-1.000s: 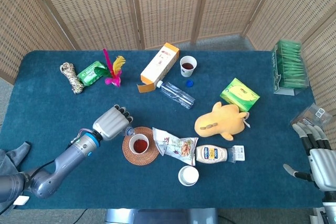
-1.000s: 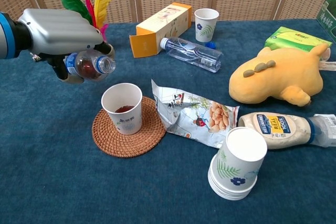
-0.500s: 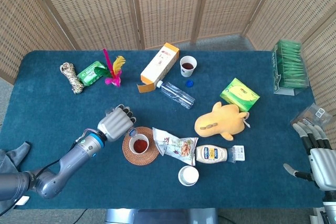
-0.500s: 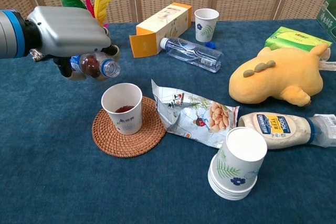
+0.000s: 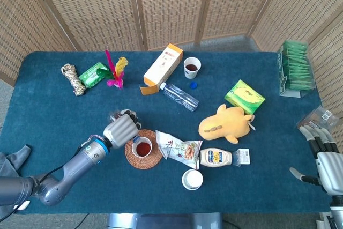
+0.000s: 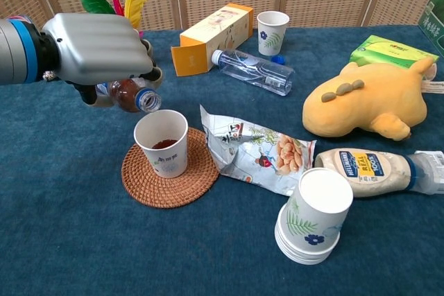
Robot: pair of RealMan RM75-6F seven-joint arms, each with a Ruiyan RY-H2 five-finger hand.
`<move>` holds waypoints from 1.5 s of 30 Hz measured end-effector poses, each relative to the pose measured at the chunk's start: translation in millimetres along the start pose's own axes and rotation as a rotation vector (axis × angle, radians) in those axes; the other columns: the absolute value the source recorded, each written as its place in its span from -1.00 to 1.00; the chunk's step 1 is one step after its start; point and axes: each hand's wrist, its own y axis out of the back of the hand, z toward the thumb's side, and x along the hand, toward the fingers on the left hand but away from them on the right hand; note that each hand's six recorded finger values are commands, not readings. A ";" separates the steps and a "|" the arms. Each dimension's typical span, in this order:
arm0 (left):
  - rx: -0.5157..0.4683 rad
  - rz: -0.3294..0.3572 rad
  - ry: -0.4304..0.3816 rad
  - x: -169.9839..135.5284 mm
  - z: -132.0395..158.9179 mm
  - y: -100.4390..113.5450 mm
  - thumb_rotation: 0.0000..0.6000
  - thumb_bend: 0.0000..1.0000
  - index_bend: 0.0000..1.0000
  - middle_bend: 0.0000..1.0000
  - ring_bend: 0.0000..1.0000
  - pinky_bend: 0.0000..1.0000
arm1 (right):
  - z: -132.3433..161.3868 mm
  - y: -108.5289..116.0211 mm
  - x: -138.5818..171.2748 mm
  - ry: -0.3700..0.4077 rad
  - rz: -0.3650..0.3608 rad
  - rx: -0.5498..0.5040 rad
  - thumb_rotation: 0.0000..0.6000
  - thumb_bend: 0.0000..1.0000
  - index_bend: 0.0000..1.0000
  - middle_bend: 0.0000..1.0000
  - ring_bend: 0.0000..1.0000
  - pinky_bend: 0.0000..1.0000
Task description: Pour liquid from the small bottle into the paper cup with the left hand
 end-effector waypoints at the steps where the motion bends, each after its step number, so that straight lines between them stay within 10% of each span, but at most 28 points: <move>1: 0.008 0.001 -0.001 -0.2 0.3 0.3 1.00 -0.04 0.13 -0.13 -0.44 -0.24 | -0.2 0.3 0.0 0.000 -0.001 0.000 1.00 -1.00 -1.00 -1.00 -1.00 -1.00; 45: 0.269 0.042 0.004 -2.4 2.9 10.7 1.00 -0.03 0.14 -0.12 -0.42 -0.23 | 0.3 2.3 1.5 0.006 -0.006 -0.005 1.00 -1.00 -1.00 -1.00 -1.00 -1.00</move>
